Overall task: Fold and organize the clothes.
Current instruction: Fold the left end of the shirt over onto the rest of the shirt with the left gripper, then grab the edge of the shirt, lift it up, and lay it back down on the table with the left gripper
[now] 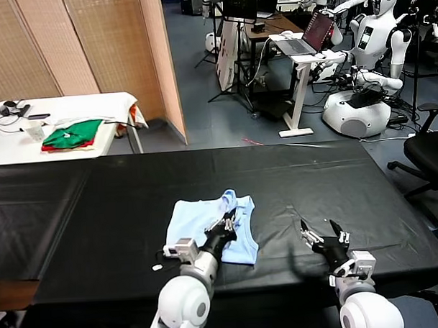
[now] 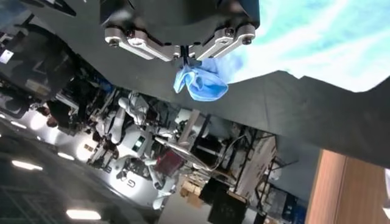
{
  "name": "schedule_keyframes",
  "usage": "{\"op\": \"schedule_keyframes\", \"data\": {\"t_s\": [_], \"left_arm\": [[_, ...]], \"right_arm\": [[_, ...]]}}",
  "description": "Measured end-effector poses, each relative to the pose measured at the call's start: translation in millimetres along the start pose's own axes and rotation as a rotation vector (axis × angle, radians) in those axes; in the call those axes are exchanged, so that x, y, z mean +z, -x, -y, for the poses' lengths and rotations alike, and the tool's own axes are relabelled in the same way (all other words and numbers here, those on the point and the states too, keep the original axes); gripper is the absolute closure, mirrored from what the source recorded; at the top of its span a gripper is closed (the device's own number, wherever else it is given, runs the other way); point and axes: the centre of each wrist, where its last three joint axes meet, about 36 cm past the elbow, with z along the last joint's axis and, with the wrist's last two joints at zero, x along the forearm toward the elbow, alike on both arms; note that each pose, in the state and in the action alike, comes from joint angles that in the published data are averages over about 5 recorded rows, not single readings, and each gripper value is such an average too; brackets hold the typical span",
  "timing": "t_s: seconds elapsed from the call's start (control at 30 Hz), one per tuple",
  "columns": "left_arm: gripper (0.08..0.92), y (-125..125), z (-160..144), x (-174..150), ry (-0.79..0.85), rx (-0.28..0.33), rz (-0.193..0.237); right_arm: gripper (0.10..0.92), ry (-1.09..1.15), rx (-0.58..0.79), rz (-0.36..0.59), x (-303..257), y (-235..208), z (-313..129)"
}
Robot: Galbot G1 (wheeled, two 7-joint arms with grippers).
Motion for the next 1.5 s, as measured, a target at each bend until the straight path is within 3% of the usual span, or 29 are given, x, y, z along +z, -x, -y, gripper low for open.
{"op": "schedule_keyframes", "data": {"t_s": [0.1, 0.17, 0.43, 0.57, 0.7, 0.8, 0.97, 1.1, 1.5], "left_arm": [[0.812, 3, 2, 6, -0.009, -0.003, -0.012], [0.745, 4, 6, 11, -0.015, -0.001, -0.017], [0.251, 1, 15, 15, -0.104, 0.069, 0.016], [0.110, -4, 11, 1, -0.105, 0.083, 0.072], [0.094, -11, -12, -14, 0.026, 0.024, 0.139], [0.093, -19, -40, -19, 0.127, -0.040, 0.157], [0.093, -39, -80, -28, 0.235, -0.129, 0.158], [0.093, -47, -95, -29, 0.276, -0.174, 0.154], [0.092, -51, -106, -17, 0.306, -0.220, 0.136]], "right_arm": [[0.115, -0.008, -0.009, -0.001, 0, 0, 0], [0.115, -0.012, -0.017, -0.003, 0, 1, -1], [0.115, -0.026, -0.072, -0.008, 0, 5, -6], [0.115, -0.024, -0.131, -0.006, -5, 6, -14], [0.115, -0.036, -0.206, -0.017, -7, 8, -26], [0.115, -0.049, -0.252, -0.037, -4, 10, -37], [0.115, -0.042, -0.303, -0.097, 8, 11, -59], [0.127, -0.064, -0.349, -0.119, 18, 8, -75], [0.195, -0.197, -0.392, -0.113, 32, 4, -92]]}}
